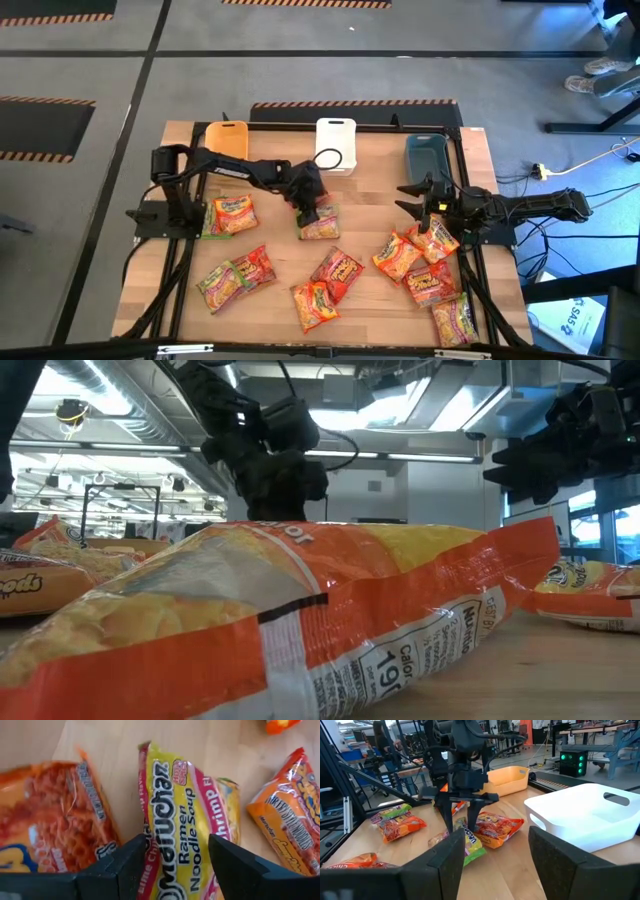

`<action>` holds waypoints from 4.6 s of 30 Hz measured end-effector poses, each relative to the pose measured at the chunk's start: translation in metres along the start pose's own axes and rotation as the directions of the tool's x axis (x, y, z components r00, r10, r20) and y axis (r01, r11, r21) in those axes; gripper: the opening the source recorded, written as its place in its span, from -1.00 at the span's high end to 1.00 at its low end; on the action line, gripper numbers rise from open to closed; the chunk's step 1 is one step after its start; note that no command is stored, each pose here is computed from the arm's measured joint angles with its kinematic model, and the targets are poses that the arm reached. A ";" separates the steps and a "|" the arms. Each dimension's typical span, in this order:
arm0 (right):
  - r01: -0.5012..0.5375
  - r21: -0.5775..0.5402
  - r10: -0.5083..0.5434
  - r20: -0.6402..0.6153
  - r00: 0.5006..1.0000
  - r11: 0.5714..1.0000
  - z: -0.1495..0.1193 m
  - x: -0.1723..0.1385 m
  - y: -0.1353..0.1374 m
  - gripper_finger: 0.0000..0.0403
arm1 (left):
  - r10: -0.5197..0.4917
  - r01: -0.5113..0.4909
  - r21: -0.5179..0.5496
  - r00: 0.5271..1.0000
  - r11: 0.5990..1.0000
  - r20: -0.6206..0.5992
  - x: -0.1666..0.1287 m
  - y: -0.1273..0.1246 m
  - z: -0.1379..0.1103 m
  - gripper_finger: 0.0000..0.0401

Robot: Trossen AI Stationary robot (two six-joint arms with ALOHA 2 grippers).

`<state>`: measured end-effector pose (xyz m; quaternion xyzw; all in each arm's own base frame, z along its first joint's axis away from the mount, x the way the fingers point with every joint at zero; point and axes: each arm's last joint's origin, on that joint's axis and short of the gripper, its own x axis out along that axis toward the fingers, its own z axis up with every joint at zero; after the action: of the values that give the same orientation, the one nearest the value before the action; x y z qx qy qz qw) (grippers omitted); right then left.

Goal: Sort Maruchan noodles
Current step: Put the green noodle pack into the white bin

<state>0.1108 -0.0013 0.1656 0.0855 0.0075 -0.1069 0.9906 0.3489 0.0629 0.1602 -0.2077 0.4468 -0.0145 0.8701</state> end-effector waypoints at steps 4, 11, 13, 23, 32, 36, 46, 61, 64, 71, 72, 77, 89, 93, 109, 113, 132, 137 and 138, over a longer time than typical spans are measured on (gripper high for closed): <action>-0.001 0.000 0.001 0.001 1.000 1.000 0.000 0.000 0.000 -0.01 | -0.030 0.029 0.048 1.000 0.998 0.000 0.001 -0.005 0.000 0.13; -0.007 0.000 0.007 -0.001 1.000 1.000 0.000 0.000 0.000 -0.01 | -0.040 0.041 0.136 0.999 0.990 -0.015 0.002 -0.007 -0.002 0.62; 0.000 0.001 0.000 0.000 1.000 1.000 0.000 0.000 0.000 -0.01 | -0.034 0.036 0.161 0.999 0.986 -0.016 0.003 -0.009 -0.002 0.81; 0.005 0.089 -0.007 0.018 1.000 0.996 0.001 0.001 0.000 -0.01 | 0.131 -0.143 0.293 0.990 0.945 0.061 -0.002 -0.028 -0.001 0.99; -0.103 0.159 0.102 0.015 0.995 0.982 0.004 0.017 0.009 -0.02 | 0.204 -0.271 0.342 0.954 0.900 0.219 -0.035 -0.058 0.008 1.00; -0.064 0.172 0.072 -0.045 0.996 0.983 0.000 0.029 0.010 -0.11 | 0.224 -0.313 0.370 0.938 0.875 0.263 -0.041 -0.067 0.008 1.00; -0.043 0.022 0.048 -0.287 0.957 0.999 -0.013 0.071 0.021 -0.48 | 0.205 -0.335 0.410 0.922 0.848 0.329 -0.042 -0.075 0.012 1.00; -0.120 0.033 0.125 -0.207 0.970 0.992 -0.036 0.136 0.032 -0.49 | 0.156 -0.354 0.417 0.885 0.837 0.438 -0.045 -0.082 0.022 1.00; -0.146 0.034 0.150 -0.221 0.964 0.989 -0.040 0.157 0.038 -0.49 | 0.149 -0.355 0.415 0.880 0.838 0.451 -0.045 -0.083 0.024 1.00; -0.171 -0.015 0.164 -0.206 0.965 0.985 -0.037 0.177 0.044 -0.11 | 0.147 -0.355 0.414 0.878 0.838 0.456 -0.045 -0.083 0.024 1.00; -0.164 -0.027 0.155 -0.206 0.966 0.986 -0.037 0.177 0.043 -0.02 | 0.146 -0.355 0.414 0.878 0.838 0.456 -0.045 -0.083 0.024 1.00; -0.166 -0.062 0.150 -0.213 0.966 0.984 -0.038 0.176 0.043 0.40 | 0.135 -0.332 0.392 0.882 0.858 0.451 -0.045 -0.083 0.024 0.96; -0.138 -0.147 0.099 -0.247 0.964 0.979 -0.031 0.172 0.042 0.48 | 0.048 -0.223 0.361 0.899 0.906 0.435 -0.078 -0.088 0.023 0.38; -0.163 -0.172 0.118 -0.244 0.962 0.971 -0.027 0.171 0.043 0.51 | 0.042 -0.246 0.348 0.865 0.905 0.500 -0.098 -0.094 0.025 0.36; -0.271 -0.170 0.219 -0.272 0.937 0.947 -0.025 0.174 0.049 0.51 | 0.050 -0.189 0.203 0.838 0.961 0.543 -0.104 -0.093 0.029 -0.02; -0.271 -0.177 0.211 -0.298 0.931 0.946 -0.028 0.172 0.054 0.52 | 0.073 -0.212 0.191 0.829 0.958 0.555 -0.103 -0.096 0.028 -0.19; -0.230 -0.271 0.150 -0.286 0.946 0.935 -0.012 0.191 0.041 0.50 | 0.020 -0.118 0.245 0.930 0.962 0.368 -0.121 -0.057 0.048 -0.21; -0.170 -0.282 0.069 -0.335 0.940 0.944 0.004 0.210 0.018 0.50 | 0.046 -0.124 0.308 0.968 0.943 0.248 -0.121 -0.052 0.065 -0.21; -0.171 -0.282 0.068 -0.341 0.937 0.944 0.006 0.212 0.015 0.49 | 0.071 -0.140 0.315 0.972 0.938 0.223 -0.120 -0.051 0.066 -0.21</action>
<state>0.3208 -0.0322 0.1668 -0.0527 0.1829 -0.0276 0.9813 0.3370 0.0645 0.3055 -0.0356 0.3552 -0.0202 0.9339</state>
